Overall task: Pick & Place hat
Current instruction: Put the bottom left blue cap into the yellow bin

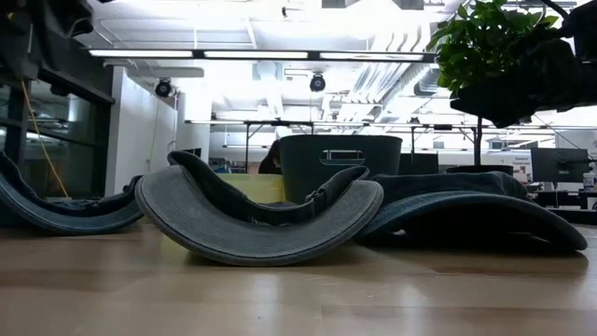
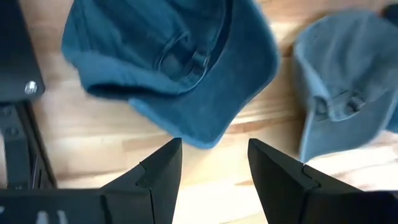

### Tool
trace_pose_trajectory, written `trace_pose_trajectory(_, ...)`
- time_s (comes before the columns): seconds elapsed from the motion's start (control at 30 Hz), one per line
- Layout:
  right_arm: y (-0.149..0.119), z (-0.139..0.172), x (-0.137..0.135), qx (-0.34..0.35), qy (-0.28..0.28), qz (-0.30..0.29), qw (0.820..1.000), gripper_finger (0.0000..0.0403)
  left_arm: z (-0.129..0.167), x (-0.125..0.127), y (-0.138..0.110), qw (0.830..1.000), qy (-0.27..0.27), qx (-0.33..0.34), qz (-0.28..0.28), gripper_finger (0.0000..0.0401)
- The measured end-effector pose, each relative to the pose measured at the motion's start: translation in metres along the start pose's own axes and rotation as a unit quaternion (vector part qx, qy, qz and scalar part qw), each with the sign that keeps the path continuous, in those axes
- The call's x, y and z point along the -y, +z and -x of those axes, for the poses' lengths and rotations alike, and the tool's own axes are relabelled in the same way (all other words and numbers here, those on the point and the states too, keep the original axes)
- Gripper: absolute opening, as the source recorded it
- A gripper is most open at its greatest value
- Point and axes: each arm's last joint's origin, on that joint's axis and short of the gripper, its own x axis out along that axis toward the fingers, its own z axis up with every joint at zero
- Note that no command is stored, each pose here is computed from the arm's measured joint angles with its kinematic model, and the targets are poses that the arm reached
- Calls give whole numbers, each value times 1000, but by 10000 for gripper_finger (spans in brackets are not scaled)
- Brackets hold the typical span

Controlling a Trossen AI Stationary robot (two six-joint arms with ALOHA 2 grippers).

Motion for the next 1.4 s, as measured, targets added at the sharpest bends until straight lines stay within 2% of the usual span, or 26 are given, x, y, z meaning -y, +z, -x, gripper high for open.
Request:
trace_pose_trajectory(0.33,0,0,0,0,0,0,1000,232,-21,11,-16,997,40,-4,63,181)
trace_pose_trajectory(0.63,0,0,0,0,0,0,1000,232,-39,14,-35,995,60,31,74,181)
trace_pose_trajectory(0.73,0,0,0,0,0,0,1000,232,-38,11,-38,994,43,52,81,181)
trace_pose_trajectory(0.93,0,0,0,0,0,0,1000,232,-36,8,-41,993,20,89,69,181)
trace_pose_trajectory(1.23,0,0,0,0,0,0,1000,232,-54,-1,-70,994,74,73,30,181)
trace_pose_trajectory(1.4,0,0,0,0,0,0,1000,232,-70,6,-86,997,39,67,22,181)
